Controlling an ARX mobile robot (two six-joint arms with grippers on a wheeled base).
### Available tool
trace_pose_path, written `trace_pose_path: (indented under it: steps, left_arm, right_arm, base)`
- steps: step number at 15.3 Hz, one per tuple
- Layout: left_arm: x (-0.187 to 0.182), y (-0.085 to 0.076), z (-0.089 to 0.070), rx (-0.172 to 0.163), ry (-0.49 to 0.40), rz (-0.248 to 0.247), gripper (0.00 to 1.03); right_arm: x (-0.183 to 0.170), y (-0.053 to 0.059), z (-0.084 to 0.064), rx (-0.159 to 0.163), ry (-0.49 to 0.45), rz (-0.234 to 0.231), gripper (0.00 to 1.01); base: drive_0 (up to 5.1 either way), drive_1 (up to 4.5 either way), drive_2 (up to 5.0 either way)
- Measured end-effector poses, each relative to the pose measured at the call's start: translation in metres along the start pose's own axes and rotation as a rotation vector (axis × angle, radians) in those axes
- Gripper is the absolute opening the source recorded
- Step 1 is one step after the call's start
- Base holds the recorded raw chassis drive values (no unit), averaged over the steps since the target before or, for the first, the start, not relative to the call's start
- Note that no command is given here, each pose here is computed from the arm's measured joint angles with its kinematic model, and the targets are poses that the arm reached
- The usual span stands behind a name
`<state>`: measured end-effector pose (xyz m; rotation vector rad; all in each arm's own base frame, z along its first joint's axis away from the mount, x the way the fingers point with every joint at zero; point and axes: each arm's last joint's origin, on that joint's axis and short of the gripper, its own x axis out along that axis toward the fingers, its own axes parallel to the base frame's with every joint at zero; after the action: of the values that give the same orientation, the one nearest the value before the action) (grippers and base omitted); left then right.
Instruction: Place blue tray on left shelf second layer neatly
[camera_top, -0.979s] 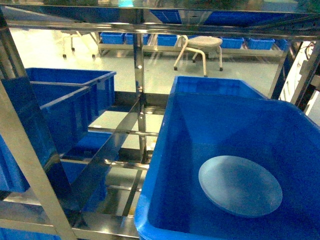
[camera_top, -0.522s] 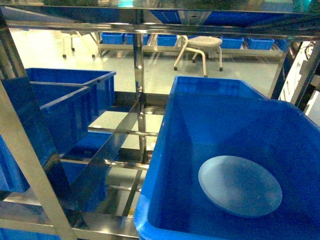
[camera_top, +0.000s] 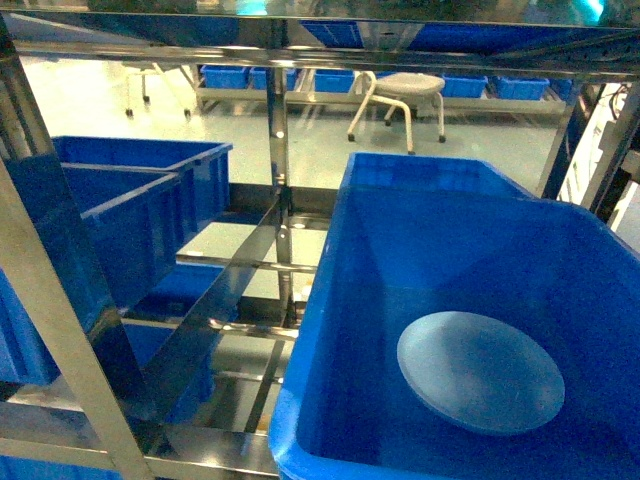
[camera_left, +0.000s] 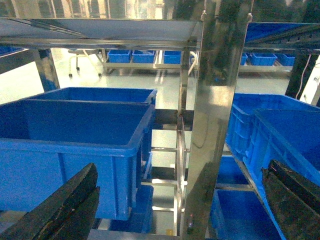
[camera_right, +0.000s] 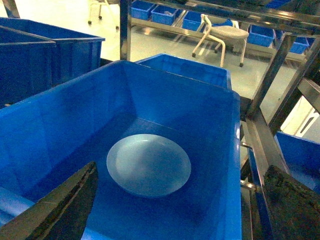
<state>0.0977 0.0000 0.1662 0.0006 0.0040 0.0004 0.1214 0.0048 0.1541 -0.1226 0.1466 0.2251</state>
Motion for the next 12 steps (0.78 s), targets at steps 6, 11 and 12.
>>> trace_pose_path:
  steps: [6, 11, 12]
  left_arm:
    - [0.0, 0.0, 0.0, 0.0, 0.0, 0.0, 0.98]
    - [0.0, 0.0, 0.0, 0.0, 0.0, 0.0, 0.98]
    - [0.0, 0.0, 0.0, 0.0, 0.0, 0.0, 0.98]
  right_arm:
    - [-0.01, -0.005, 0.014, 0.101, -0.152, -0.225, 0.44]
    - [-0.014, -0.004, 0.014, 0.106, -0.157, -0.225, 0.04]
    - [-0.015, -0.004, 0.014, 0.105, -0.158, -0.225, 0.01]
  base:
    - [0.0, 0.0, 0.0]
    - [0.0, 0.0, 0.0]
    - [0.0, 0.0, 0.0]
